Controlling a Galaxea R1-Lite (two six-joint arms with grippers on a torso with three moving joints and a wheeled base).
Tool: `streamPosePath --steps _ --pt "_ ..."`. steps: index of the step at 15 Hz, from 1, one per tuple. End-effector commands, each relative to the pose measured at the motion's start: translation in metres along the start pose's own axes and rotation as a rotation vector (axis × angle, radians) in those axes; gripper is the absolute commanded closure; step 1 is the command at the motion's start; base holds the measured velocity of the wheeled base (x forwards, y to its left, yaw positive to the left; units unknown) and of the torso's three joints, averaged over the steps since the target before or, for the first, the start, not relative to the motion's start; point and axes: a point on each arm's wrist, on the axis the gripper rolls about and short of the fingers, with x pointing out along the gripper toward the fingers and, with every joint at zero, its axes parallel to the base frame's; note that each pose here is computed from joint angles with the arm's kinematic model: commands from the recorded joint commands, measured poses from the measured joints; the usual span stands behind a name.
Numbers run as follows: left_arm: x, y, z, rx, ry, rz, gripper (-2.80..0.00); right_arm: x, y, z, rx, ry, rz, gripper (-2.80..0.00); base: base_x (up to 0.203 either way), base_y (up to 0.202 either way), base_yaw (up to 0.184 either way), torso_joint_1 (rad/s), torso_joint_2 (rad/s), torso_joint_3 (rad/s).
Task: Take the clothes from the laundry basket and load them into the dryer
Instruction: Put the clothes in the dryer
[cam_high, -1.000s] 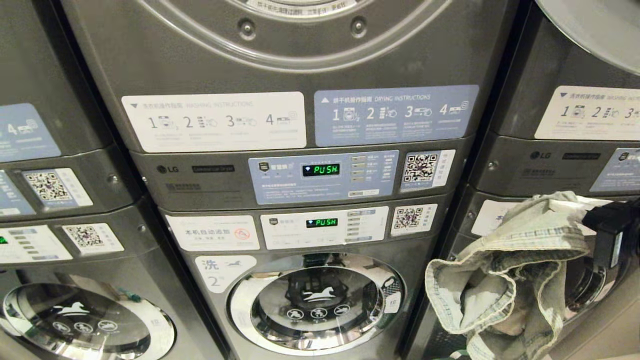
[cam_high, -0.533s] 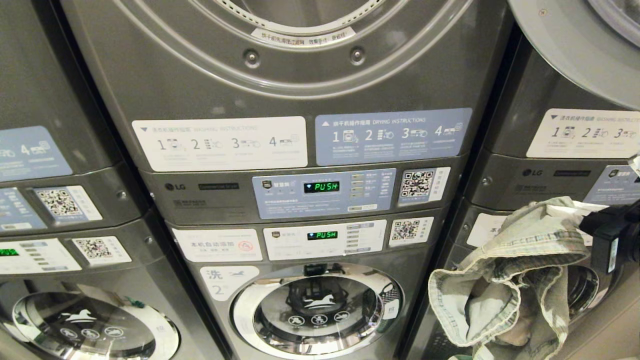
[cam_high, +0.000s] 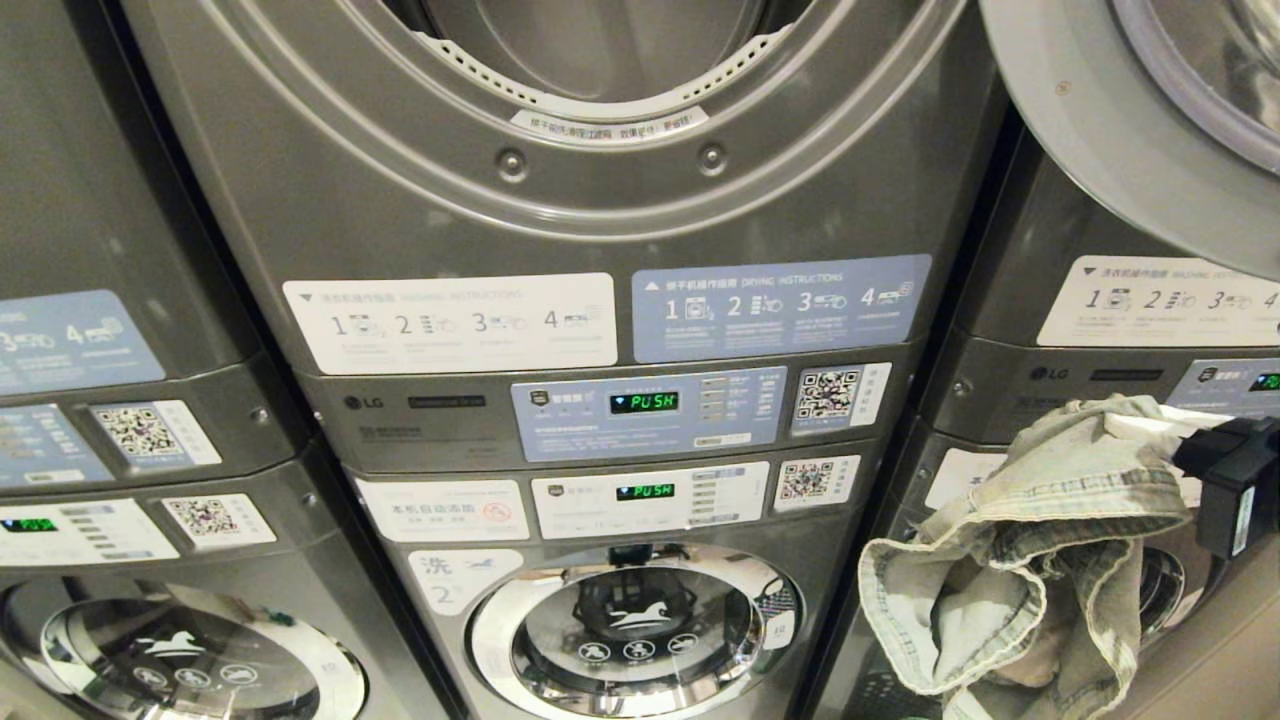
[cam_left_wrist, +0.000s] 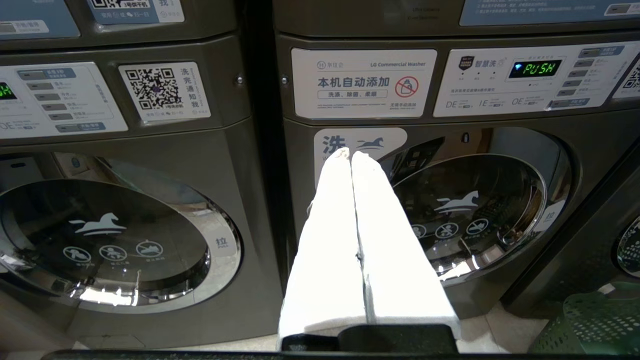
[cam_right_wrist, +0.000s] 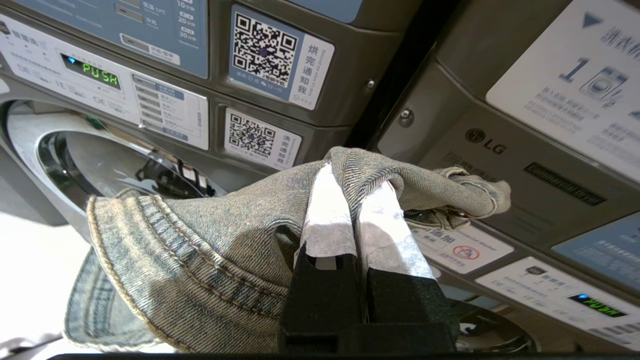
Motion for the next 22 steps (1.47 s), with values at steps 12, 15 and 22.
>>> streamPosePath --steps 12,15,22 --pt "0.0001 0.0 -0.0004 0.002 0.001 0.001 0.0 -0.0058 0.0027 -0.0033 -0.02 -0.005 0.006 0.0 0.0 0.0 0.0 0.118 -0.23 -0.119" --pt "0.0001 0.0 -0.0004 0.002 0.001 0.001 0.0 -0.0057 0.0033 -0.0041 -0.02 -0.003 0.01 0.0 0.0 0.0 0.0 0.082 -0.16 -0.081" --pt "0.0001 -0.0001 -0.0004 0.002 0.001 -0.001 0.0 -0.0052 0.0018 -0.0007 -0.021 -0.012 0.004 0.0 0.0 0.0 0.0 0.074 -0.14 -0.073"
